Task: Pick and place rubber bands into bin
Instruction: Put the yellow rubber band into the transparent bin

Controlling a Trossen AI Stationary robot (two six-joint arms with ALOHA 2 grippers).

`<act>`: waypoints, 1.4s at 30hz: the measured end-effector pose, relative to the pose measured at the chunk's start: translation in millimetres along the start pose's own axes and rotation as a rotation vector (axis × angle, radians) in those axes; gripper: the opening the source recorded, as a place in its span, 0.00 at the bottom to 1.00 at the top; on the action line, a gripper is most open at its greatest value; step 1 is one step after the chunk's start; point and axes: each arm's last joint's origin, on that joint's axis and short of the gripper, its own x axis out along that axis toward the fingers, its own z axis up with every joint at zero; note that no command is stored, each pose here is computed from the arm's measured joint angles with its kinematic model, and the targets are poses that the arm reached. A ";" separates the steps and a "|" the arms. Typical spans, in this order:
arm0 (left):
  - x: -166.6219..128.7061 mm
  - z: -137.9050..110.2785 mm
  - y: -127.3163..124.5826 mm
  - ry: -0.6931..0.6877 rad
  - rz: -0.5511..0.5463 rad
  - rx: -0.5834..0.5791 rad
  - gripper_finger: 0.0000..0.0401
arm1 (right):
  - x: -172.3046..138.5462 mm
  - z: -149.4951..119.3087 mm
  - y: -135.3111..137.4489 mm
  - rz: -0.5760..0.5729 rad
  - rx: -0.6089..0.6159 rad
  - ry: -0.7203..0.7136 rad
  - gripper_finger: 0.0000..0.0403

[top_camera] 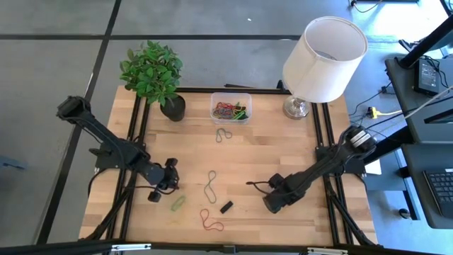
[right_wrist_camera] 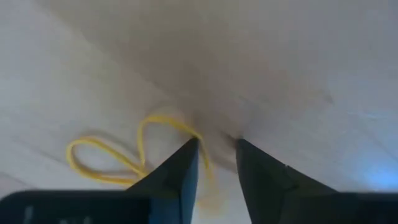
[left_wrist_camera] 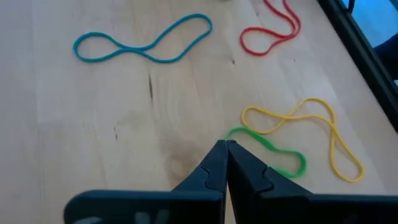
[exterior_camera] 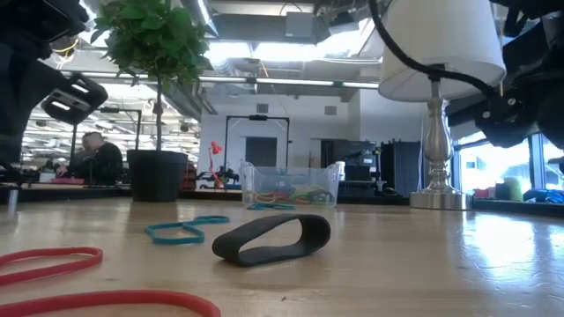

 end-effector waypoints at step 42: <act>-3.3 28.4 49.8 -0.277 0.369 -0.228 0.00 | -218.8 270.5 -40.6 -0.039 -0.638 -0.878 0.00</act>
